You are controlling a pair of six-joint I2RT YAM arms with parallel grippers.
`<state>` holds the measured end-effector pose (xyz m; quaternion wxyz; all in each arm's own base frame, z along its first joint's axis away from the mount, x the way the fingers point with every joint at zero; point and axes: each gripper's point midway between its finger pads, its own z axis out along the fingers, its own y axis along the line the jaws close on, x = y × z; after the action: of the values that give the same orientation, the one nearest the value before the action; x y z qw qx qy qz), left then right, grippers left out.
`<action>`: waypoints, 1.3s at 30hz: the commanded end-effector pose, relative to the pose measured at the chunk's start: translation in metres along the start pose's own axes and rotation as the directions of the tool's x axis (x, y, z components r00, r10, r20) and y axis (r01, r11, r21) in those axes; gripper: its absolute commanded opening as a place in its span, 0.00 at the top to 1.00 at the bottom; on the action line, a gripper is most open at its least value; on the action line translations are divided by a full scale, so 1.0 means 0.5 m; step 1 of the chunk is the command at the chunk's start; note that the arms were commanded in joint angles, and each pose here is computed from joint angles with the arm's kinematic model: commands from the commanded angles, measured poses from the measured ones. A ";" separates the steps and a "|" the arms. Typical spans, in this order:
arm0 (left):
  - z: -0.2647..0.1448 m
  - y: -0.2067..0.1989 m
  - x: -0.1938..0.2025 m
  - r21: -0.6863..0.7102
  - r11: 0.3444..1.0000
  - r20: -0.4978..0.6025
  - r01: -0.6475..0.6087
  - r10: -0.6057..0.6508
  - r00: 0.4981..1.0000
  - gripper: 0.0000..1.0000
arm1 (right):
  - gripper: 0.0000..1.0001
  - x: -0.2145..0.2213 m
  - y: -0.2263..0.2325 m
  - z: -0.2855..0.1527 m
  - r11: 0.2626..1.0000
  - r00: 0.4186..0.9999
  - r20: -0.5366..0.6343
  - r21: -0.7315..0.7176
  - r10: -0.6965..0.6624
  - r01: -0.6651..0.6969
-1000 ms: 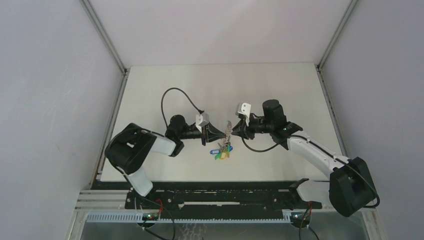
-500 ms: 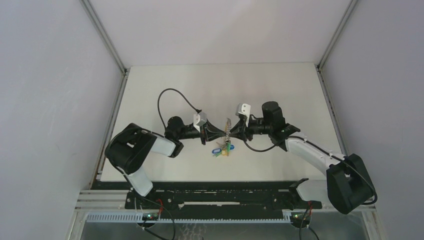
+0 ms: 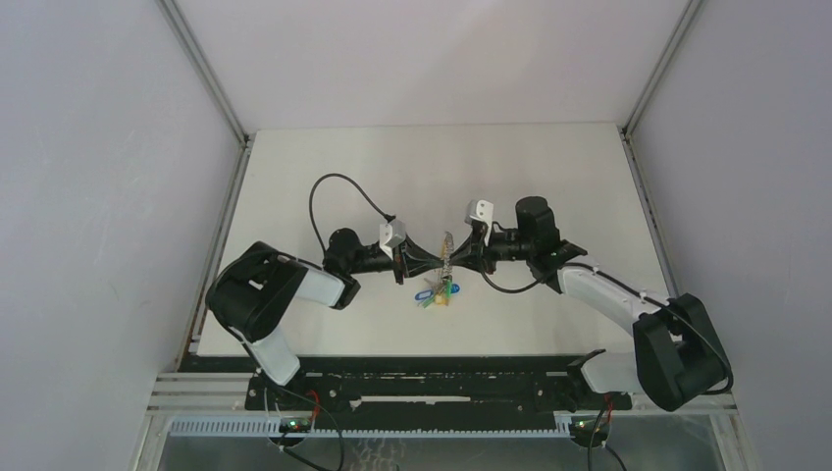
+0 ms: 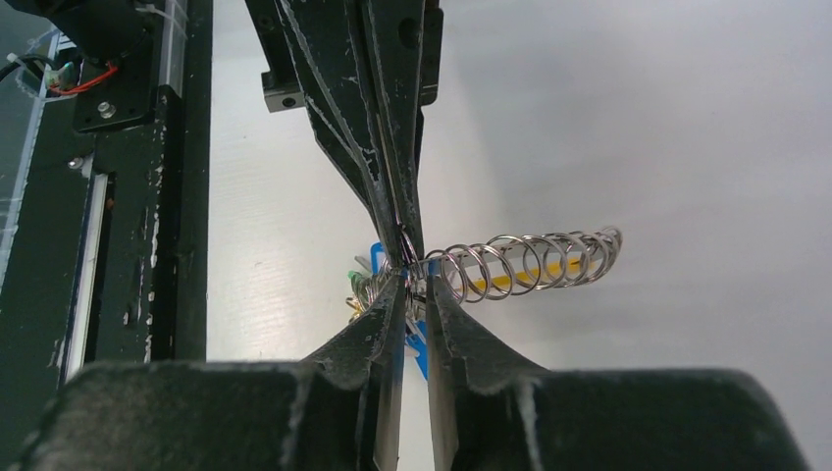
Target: Put the keys on the keyring
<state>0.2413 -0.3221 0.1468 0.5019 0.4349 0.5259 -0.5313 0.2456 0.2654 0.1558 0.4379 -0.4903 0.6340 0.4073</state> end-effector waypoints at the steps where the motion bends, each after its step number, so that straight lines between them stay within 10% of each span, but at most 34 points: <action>1: 0.000 -0.016 -0.057 0.025 0.995 0.071 -0.096 0.094 0.993 1.00 | 0.88 -0.032 0.002 0.011 0.998 0.999 0.044 -0.061 -0.016 0.019; 39: 0.004 -0.050 -0.074 0.094 0.988 0.079 -0.126 0.119 0.990 1.00 | 0.86 -0.024 0.027 0.022 0.974 0.999 0.042 -0.227 0.010 0.000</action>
<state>0.2294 -0.3226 0.1531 0.4909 0.4522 0.5086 -0.5439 0.2382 0.2727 0.1556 0.3906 -0.5043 0.6010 0.4815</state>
